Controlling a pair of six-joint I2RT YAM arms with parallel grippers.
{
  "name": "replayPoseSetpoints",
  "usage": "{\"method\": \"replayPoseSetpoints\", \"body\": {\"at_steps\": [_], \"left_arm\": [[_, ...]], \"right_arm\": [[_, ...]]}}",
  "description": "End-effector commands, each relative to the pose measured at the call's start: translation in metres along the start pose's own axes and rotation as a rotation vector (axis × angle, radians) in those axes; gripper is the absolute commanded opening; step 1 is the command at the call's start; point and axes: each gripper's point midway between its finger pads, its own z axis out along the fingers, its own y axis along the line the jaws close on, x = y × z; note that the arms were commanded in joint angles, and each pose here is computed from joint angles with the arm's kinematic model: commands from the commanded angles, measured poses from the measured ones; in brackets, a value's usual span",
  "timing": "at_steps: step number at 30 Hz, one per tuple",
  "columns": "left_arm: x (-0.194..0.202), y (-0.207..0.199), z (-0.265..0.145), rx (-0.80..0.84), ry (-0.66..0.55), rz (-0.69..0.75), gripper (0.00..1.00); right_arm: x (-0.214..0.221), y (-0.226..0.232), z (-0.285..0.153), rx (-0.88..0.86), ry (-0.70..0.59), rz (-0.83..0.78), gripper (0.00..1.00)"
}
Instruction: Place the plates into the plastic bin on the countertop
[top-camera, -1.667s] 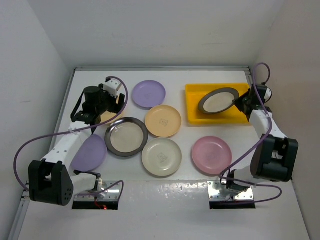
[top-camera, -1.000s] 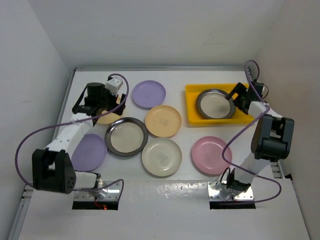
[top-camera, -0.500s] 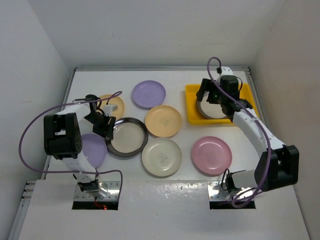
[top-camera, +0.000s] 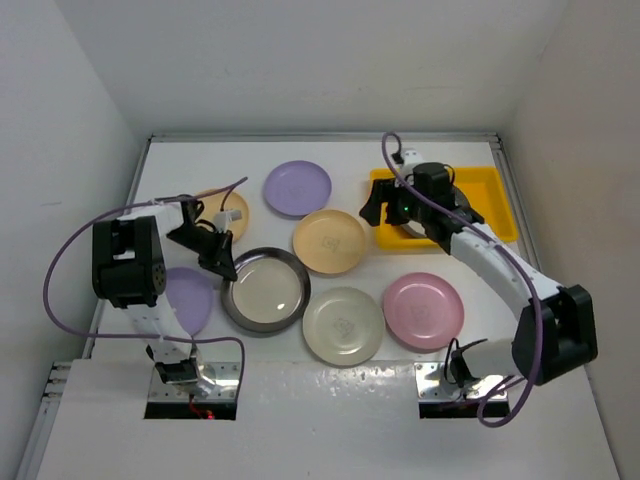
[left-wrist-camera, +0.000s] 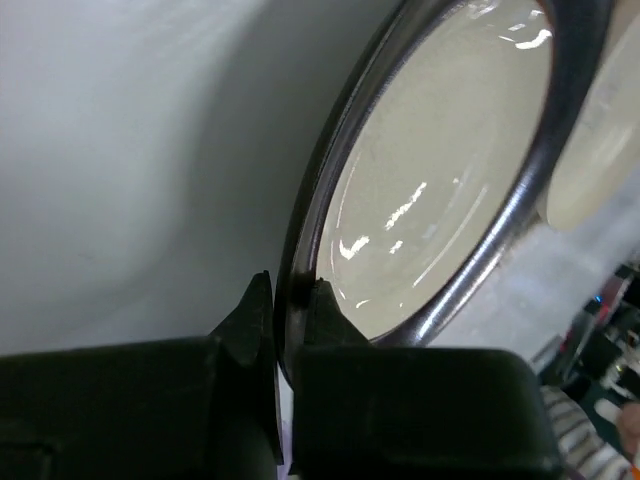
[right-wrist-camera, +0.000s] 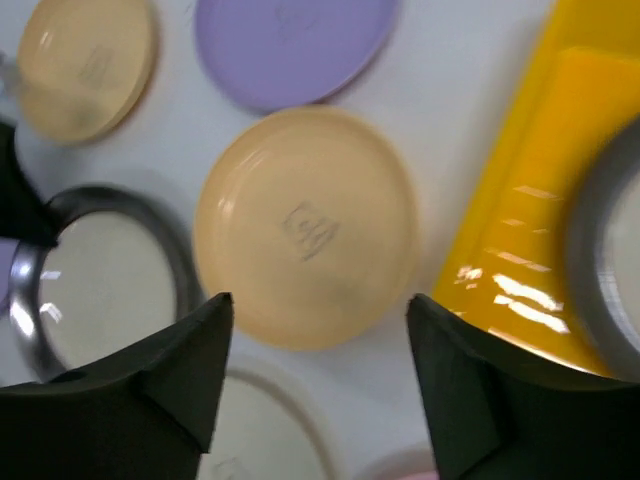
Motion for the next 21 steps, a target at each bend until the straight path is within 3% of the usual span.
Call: {"method": "replayPoseSetpoints", "body": {"at_steps": [1, 2, 3, 5, 9, 10, 14, 21], "left_arm": [[-0.020, 0.002, -0.011, -0.016, -0.029, 0.148, 0.00], [-0.029, -0.002, -0.019, -0.018, -0.052, 0.176, 0.00], [-0.046, -0.008, -0.041, -0.060, -0.104, 0.251, 0.00], [-0.068, -0.021, -0.063, -0.110, -0.171, 0.344, 0.00], [-0.102, -0.069, -0.103, -0.149, -0.227, 0.557, 0.00], [-0.103, -0.079, -0.104, -0.139, -0.219, 0.577, 0.00], [-0.104, -0.099, -0.106, -0.113, -0.207, 0.609, 0.00], [-0.130, -0.133, -0.123, -0.111, -0.246, 0.686, 0.00]], "right_arm": [[0.010, 0.061, 0.017, -0.280, 0.072, -0.064, 0.66], [0.026, 0.077, 0.027, -0.327, 0.125, -0.082, 0.63], [0.029, 0.091, 0.027, -0.396, 0.146, -0.092, 0.53], [0.036, 0.117, 0.043, -0.467, 0.178, -0.150, 0.50], [0.034, 0.145, 0.079, -0.571, 0.181, -0.182, 0.74], [0.028, 0.151, 0.083, -0.586, 0.176, -0.166, 0.76], [0.013, 0.158, 0.112, -0.665, 0.116, -0.115, 0.76], [-0.001, 0.151, 0.139, -0.659, 0.021, -0.034, 0.70]]}}
